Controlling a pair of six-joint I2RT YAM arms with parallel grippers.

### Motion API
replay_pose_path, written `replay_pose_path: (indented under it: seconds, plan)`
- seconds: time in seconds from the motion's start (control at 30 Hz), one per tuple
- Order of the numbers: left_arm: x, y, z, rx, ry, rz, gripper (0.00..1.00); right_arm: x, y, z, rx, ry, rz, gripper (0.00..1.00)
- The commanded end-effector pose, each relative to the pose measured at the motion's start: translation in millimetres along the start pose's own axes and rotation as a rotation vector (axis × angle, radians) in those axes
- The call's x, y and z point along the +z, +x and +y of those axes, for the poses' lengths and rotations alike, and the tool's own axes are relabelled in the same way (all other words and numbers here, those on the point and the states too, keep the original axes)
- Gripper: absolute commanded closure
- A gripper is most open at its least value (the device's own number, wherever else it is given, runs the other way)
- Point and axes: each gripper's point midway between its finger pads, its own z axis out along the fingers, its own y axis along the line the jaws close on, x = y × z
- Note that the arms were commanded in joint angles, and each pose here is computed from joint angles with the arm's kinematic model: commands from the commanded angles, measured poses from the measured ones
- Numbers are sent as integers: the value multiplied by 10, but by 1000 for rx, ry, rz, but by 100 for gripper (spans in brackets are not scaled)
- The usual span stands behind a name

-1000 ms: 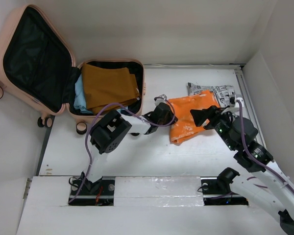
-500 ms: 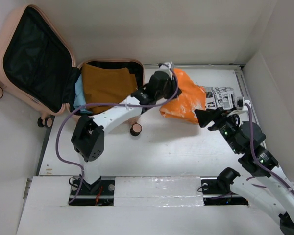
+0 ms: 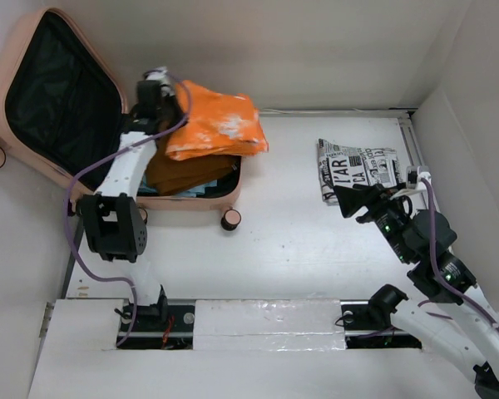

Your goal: Pack the luggage

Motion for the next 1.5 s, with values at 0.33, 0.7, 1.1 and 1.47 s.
replay_pose_path:
  seconds: [0.33, 0.7, 1.1, 1.47]
  plan:
    - [-119, 209, 1921, -232, -337, -27, 40, 52, -42, 154, -6, -71, -4, 26]
    - [-798, -370, 414, -120, -314, -290, 14, 181, 142, 114, 0, -51, 44, 23]
    - [-46, 1766, -3015, 110, 297, 155, 19, -142, -703, 156, 49, 8, -164, 37]
    - [864, 3257, -3346, 78, 339, 367, 22, -90, -315, 213, 33, -68, -53, 36]
